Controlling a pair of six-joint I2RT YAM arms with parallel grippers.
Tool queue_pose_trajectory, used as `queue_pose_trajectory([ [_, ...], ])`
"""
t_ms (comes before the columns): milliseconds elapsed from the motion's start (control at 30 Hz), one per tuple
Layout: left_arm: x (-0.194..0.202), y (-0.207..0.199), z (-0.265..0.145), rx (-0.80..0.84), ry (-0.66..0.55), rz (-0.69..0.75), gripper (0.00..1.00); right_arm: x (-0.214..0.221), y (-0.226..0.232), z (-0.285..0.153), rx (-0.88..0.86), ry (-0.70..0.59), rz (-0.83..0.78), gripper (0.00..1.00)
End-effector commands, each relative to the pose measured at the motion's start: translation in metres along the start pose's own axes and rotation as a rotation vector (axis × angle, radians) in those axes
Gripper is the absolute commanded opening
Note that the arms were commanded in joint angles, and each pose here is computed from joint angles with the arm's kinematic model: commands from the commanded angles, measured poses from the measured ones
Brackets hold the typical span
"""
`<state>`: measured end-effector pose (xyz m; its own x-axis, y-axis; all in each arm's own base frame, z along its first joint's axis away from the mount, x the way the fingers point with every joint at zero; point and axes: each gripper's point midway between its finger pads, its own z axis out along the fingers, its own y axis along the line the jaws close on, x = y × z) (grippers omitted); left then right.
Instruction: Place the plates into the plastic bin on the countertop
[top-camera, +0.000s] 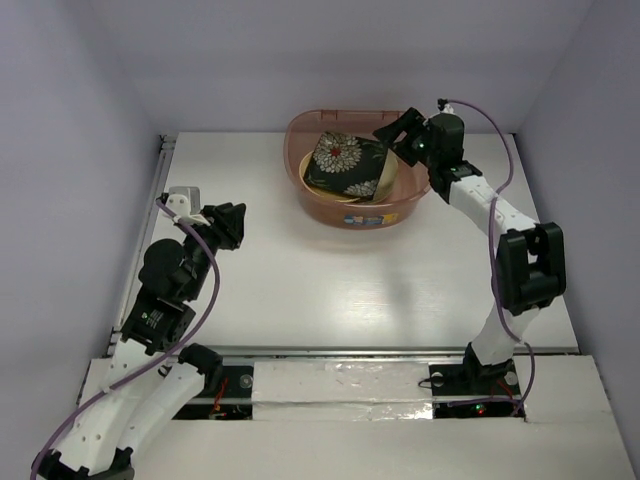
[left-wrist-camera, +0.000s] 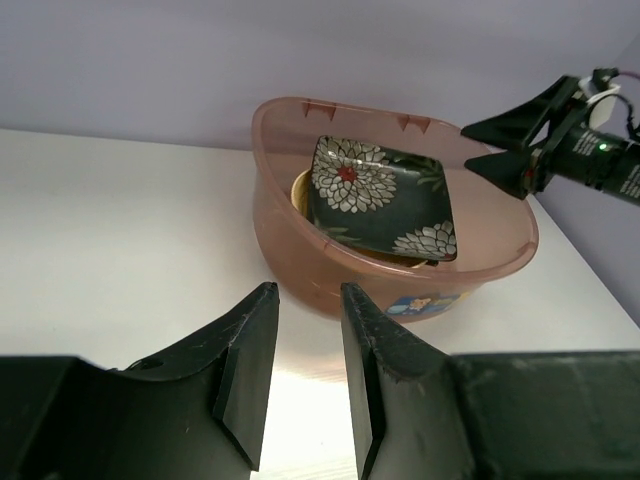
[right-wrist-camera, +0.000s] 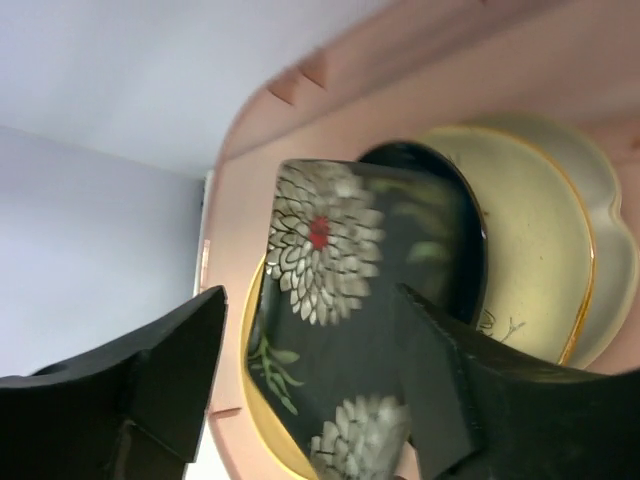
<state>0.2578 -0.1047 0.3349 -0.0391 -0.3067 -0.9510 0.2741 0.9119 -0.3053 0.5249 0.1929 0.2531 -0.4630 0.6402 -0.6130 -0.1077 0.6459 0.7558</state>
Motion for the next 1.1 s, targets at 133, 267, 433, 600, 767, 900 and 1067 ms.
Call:
queue_pose_trajectory([
  [133,-0.005,-0.002,0.003,0.003,-0.021,-0.008,0.29,-0.067,0.063,-0.058,-0.114,-0.228,-0.116,0.84],
  [267,-0.005,-0.001,0.003,-0.003,-0.024,-0.007,0.29,-0.066,0.064,-0.089,-0.112,-0.265,-0.151,0.91],
  [433,-0.005,-0.002,0.003,0.004,-0.024,-0.004,0.29,-0.052,0.062,-0.136,-0.132,-0.296,-0.163,0.68],
  [600,-0.005,-0.003,0.004,0.006,-0.023,-0.007,0.31,-0.022,0.059,-0.173,-0.202,-0.261,-0.207,0.0],
  [767,-0.003,-0.002,0.004,0.003,-0.018,-0.004,0.45,0.009,0.023,-0.208,-0.172,-0.296,-0.225,0.0],
  [900,-0.004,-0.002,0.003,0.009,-0.025,0.007,0.46,-0.001,0.027,-0.25,-0.182,-0.421,-0.266,0.13],
  [1067,-0.007,0.002,0.001,-0.005,-0.051,0.022,0.46,-0.01,0.009,-0.267,-0.151,-0.568,-0.201,0.46],
])
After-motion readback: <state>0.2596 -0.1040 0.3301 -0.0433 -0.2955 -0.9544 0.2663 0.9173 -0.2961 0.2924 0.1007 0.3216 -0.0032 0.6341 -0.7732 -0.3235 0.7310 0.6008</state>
